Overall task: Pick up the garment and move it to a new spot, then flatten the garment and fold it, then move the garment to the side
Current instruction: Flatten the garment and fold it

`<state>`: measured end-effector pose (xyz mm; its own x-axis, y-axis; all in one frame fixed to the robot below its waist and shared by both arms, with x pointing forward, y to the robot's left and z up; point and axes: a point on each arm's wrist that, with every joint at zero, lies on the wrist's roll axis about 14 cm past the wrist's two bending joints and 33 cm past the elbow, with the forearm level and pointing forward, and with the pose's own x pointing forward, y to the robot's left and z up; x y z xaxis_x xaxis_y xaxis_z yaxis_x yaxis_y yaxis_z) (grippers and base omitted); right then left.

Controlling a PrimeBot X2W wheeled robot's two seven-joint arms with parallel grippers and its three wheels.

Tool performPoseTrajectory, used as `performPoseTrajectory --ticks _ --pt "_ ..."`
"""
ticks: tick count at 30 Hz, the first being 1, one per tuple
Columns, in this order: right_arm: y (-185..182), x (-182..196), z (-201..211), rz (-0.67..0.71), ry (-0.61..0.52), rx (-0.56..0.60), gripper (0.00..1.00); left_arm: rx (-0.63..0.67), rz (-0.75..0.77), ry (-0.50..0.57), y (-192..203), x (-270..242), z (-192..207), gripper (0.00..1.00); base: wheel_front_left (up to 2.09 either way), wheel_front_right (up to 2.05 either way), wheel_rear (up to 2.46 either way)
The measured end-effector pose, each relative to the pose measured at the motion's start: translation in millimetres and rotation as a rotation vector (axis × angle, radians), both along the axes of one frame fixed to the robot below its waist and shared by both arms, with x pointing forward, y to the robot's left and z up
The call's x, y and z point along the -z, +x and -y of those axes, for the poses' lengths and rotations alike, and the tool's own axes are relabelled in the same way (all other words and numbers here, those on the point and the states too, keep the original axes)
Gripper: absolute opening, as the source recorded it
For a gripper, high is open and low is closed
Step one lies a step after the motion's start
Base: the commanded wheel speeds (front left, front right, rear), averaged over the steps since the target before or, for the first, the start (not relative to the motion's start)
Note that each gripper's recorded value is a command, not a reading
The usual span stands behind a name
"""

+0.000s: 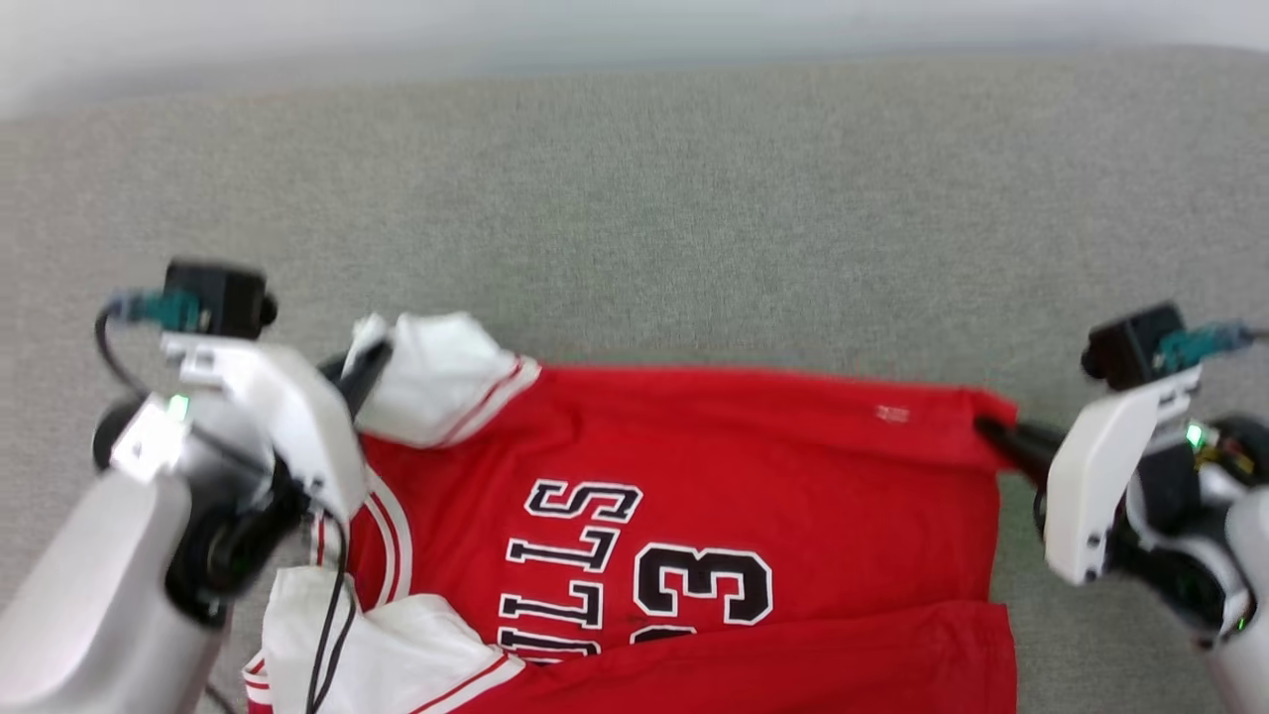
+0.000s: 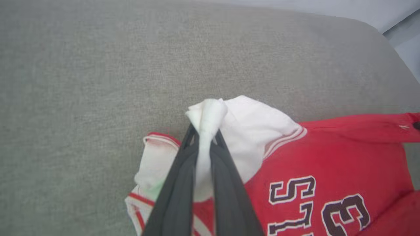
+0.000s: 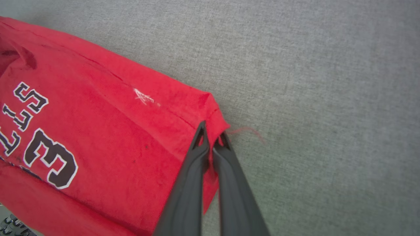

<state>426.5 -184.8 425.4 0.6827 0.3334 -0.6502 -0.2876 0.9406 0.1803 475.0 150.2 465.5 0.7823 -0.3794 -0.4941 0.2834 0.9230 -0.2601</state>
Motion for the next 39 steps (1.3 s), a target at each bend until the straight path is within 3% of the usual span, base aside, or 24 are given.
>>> performPoseTrajectory --ticks 14,20,21,23,24,25,26,27,32,35,39 --pt "-82 14 -14 -0.01 0.094 0.075 0.0 -0.254 -0.156 -0.145 -121 40 -37 0.0 0.0 0.0 0.0" --pt "-111 36 -14 -0.07 0.115 0.131 0.0 -0.277 -0.279 -0.16 -159 73 -28 0.0 0.0 0.0 0.0" --pt "-114 39 -15 -0.076 0.121 0.141 0.03 -0.281 -0.291 -0.157 -162 78 -26 0.0 0.0 0.0 0.0" --pt "-118 42 -18 -0.086 0.139 0.157 0.49 -0.295 -0.292 -0.15 -163 83 -28 0.0 0.0 0.0 0.0" --pt "-120 44 -19 -0.083 0.14 0.162 1.0 -0.301 -0.294 -0.147 -164 85 -28 0.19 0.0 0.0 0.0" --pt "-123 45 -20 -0.086 0.147 0.168 1.0 -0.305 -0.299 -0.145 -166 88 -28 0.47 0.0 0.0 0.0" --pt "-124 46 -22 -0.082 0.153 0.173 1.0 -0.307 -0.297 -0.146 -166 88 -28 0.92 0.0 0.0 0.0" --pt "-124 44 -23 -0.065 0.155 0.174 1.0 -0.305 -0.289 -0.152 -165 87 -26 1.0 0.0 0.0 0.0" --pt "-112 20 -20 0.081 0.17 0.203 1.0 -0.302 -0.172 -0.144 -151 70 -27 1.0 0.0 0.0 0.0" --pt "-103 -1 -15 0.182 0.173 0.222 1.0 -0.312 -0.036 -0.142 -136 46 -30 1.0 0.0 0.0 0.0" --pt "-103 -12 -5 0.215 0.163 0.243 1.0 -0.339 0.158 -0.164 -118 7 -29 1.0 0.0 0.0 0.0"
